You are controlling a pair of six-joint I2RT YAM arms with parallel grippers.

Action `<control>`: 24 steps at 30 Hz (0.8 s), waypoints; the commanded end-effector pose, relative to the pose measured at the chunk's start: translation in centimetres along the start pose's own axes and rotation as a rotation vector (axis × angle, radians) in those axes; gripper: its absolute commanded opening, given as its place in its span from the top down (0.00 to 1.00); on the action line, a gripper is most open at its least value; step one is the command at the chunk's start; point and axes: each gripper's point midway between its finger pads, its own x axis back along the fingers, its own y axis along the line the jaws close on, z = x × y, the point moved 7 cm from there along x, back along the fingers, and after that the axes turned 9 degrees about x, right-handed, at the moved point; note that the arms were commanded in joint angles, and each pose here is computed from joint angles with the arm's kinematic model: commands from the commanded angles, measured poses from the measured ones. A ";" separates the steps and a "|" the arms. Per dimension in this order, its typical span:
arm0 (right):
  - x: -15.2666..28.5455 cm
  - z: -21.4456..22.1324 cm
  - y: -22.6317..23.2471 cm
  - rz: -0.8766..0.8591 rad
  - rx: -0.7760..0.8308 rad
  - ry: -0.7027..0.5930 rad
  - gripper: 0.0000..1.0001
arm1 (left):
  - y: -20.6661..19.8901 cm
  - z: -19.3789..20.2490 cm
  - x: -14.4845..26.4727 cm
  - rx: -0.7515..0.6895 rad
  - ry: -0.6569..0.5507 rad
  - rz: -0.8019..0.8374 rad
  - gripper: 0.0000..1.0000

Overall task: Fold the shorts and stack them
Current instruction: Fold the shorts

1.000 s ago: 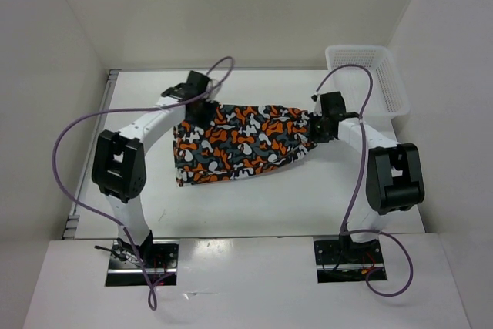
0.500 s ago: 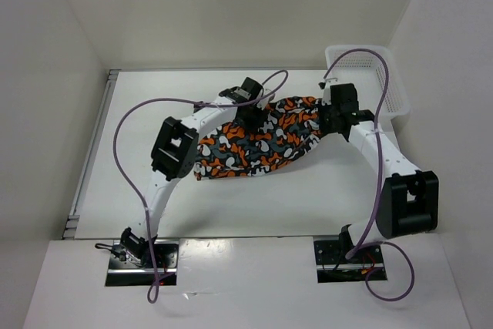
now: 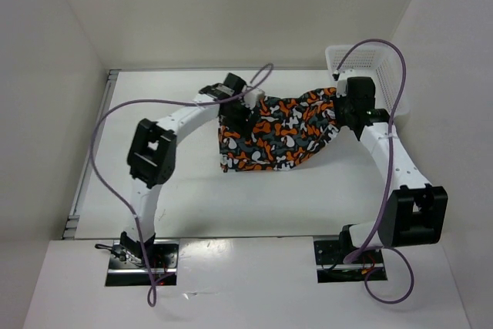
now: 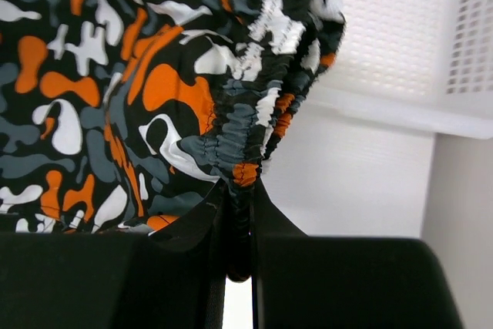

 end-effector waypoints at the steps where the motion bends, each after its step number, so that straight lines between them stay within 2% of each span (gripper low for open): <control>1: 2.5 -3.9 -2.5 0.102 0.062 -0.153 1.00 | 2.4 -0.9 6.0 0.039 -0.132 -0.017 0.30; 5: 2.4 -4.9 -3.1 0.123 0.109 -0.166 1.00 | 3.4 2.3 2.9 0.089 -0.005 0.021 0.30; 10: 1.8 -6.4 -2.5 0.136 0.174 -0.174 1.00 | 2.9 3.3 -1.0 0.108 0.072 0.151 0.27; 14: 1.0 -7.1 -0.5 0.099 0.208 -0.174 1.00 | 3.8 4.3 -2.7 0.125 0.118 0.116 0.28; 15: 0.6 -7.1 0.2 0.082 0.231 -0.171 1.00 | 3.9 4.7 -2.8 0.128 0.129 0.103 0.32; 16: 0.7 -7.7 1.2 0.068 0.248 -0.182 1.00 | 4.2 5.0 -3.3 0.132 0.141 0.089 0.47; 19: -0.2 -8.5 3.8 0.006 0.279 -0.190 1.00 | 4.5 5.7 -4.2 0.139 0.161 0.086 0.66; 22: -1.1 -9.5 6.4 -0.033 0.308 -0.199 1.00 | 4.4 5.6 -4.9 0.144 0.167 0.117 0.77; 24: -0.7 -10.8 9.2 -0.083 0.359 -0.238 1.00 | 4.8 5.4 -5.0 0.151 0.160 0.123 0.79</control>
